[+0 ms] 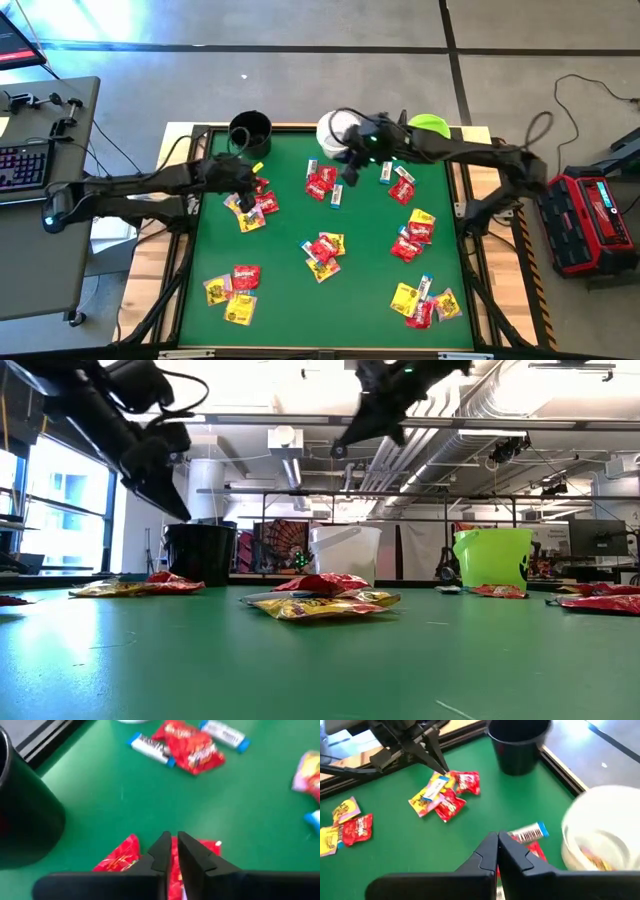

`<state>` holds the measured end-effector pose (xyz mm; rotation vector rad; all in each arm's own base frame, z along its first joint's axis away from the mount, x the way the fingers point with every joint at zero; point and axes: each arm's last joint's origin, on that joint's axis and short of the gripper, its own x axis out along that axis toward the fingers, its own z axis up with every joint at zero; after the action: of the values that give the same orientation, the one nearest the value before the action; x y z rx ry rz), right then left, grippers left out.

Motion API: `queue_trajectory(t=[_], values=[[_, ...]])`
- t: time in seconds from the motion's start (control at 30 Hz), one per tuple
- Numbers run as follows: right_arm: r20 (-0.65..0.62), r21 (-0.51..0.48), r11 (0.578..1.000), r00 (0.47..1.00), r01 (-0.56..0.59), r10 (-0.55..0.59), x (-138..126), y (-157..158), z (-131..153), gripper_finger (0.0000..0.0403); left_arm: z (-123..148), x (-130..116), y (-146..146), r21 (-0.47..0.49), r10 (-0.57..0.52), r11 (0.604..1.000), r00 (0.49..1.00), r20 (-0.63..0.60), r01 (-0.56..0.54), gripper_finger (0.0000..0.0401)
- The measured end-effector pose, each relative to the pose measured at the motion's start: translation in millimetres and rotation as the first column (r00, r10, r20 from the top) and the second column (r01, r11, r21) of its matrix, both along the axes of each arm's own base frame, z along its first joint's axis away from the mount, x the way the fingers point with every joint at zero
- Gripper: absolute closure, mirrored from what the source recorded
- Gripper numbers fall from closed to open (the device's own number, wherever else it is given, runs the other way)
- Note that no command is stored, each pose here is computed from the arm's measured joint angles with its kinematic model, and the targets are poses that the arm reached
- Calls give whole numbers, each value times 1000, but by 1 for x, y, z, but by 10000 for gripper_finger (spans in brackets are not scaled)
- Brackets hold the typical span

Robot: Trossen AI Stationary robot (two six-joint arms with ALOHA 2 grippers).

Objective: Sort candy by brand, put in halloween buckets
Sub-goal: Put the red candy into the green bucket

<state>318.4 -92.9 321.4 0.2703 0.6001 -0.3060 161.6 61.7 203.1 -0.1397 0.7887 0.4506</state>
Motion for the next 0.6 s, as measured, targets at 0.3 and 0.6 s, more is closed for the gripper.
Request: queue_trajectory(t=[0.3, 0.6], values=[[9, 24, 995, 995, 97, -97, -36, 20, -15, 403, -13, 15, 15, 13, -95, 994, 939, -330, 105, 281], [20, 22, 996, 996, 91, -92, -35, 22, -16, 403, -39, 16, 28, -21, -37, 999, 849, -527, 30, 243]])
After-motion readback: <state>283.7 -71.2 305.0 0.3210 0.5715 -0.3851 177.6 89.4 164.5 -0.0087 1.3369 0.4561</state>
